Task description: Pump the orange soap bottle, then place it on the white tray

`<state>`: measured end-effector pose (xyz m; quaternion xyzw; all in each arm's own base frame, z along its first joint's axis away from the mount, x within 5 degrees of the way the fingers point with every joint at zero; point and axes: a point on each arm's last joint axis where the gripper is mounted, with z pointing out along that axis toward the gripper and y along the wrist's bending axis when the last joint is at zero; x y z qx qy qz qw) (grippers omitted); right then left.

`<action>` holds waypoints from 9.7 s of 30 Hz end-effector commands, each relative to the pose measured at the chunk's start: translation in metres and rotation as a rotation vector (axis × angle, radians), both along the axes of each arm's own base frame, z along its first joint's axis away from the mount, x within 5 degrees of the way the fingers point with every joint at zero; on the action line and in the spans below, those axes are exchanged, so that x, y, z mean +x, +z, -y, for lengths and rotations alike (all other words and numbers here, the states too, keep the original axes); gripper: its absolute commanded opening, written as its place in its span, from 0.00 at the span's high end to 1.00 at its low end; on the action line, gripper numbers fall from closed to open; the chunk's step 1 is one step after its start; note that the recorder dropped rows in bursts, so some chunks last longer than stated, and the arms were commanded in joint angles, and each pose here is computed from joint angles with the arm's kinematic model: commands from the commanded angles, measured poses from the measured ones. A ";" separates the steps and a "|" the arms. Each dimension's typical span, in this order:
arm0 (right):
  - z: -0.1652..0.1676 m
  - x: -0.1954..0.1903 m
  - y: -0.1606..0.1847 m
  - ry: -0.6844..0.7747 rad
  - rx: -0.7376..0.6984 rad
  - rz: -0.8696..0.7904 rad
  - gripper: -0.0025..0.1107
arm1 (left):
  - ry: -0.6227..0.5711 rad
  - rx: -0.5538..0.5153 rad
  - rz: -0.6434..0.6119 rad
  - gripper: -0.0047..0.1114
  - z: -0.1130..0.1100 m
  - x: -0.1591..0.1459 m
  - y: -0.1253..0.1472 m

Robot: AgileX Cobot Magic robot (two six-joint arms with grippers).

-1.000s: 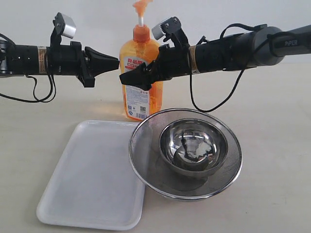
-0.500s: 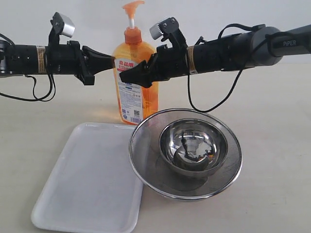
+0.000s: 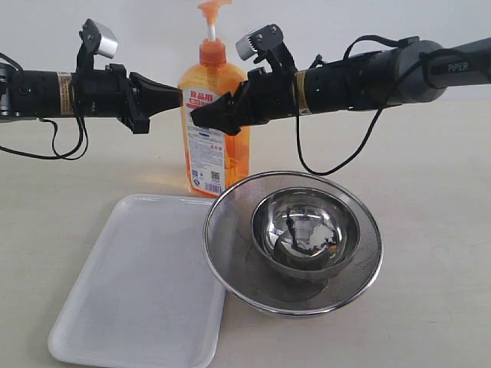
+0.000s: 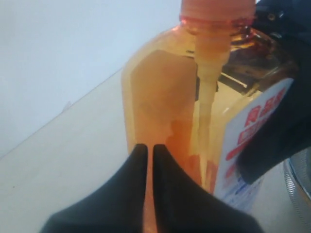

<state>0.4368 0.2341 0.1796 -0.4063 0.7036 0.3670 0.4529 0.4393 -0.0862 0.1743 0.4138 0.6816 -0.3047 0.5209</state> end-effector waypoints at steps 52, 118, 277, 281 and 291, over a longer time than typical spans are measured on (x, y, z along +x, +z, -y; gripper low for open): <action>0.147 -0.182 0.083 -0.983 -0.516 0.220 0.98 | -0.149 0.134 0.177 0.92 0.056 -0.114 0.121; 0.126 -0.233 0.039 -1.151 -0.470 0.245 0.98 | -0.207 -0.060 0.263 0.92 0.178 -0.131 0.198; 0.110 -0.229 0.042 -0.884 -0.669 0.350 0.98 | -0.354 0.002 0.078 0.92 0.179 -0.157 0.178; 0.110 -0.229 0.042 -0.887 -0.655 0.338 0.98 | -0.232 0.003 0.129 0.92 0.167 -0.148 0.189; 0.105 -0.225 0.051 -0.900 -0.613 0.340 0.98 | -0.090 0.036 0.106 0.92 0.157 -0.132 0.175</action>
